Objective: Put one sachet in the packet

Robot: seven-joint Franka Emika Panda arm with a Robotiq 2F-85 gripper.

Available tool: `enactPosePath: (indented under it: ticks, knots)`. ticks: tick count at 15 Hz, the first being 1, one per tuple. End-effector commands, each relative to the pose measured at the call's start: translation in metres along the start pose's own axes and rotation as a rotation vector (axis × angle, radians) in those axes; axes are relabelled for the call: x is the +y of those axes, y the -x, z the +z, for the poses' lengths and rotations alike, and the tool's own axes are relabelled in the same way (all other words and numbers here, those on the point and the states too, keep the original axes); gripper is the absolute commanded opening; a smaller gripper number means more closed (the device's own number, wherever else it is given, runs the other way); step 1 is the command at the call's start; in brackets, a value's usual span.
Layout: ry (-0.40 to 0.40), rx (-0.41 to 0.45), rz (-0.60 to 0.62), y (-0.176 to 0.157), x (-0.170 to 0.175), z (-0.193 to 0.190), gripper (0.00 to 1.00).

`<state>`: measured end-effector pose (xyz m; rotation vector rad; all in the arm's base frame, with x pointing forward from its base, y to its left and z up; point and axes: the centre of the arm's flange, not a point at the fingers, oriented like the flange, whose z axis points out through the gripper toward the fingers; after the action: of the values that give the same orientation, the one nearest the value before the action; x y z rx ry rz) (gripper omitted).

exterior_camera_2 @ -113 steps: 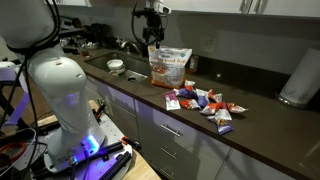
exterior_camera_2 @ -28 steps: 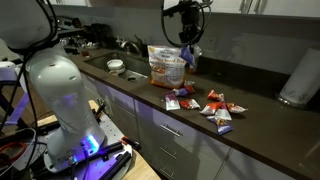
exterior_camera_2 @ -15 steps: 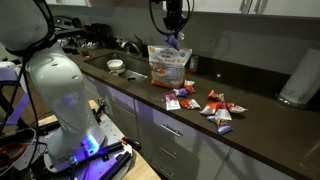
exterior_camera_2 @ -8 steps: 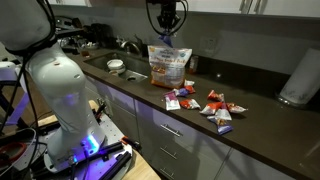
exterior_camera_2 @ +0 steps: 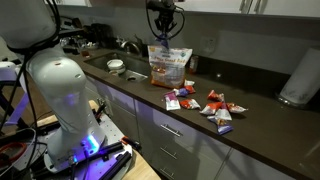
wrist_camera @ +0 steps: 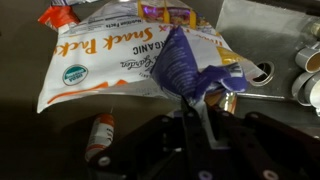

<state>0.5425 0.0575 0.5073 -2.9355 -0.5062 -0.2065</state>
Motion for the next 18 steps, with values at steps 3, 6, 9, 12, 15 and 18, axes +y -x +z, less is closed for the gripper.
enactPosePath:
  ticks: [3, 6, 9, 12, 15, 18]
  knots:
    - [-0.016, 0.030, -0.076, -0.020, -0.008, -0.012, 0.05]
    - [0.004, 0.036, -0.086, -0.023, -0.015, -0.021, 0.05]
    - [0.002, 0.037, -0.084, -0.024, -0.016, -0.018, 0.05]
    - [-0.011, 0.022, -0.073, -0.024, -0.012, -0.010, 0.05]
    - [-0.012, -0.005, -0.060, -0.025, -0.008, 0.000, 0.05]
    - [-0.017, -0.023, -0.054, -0.025, -0.004, 0.009, 0.05]
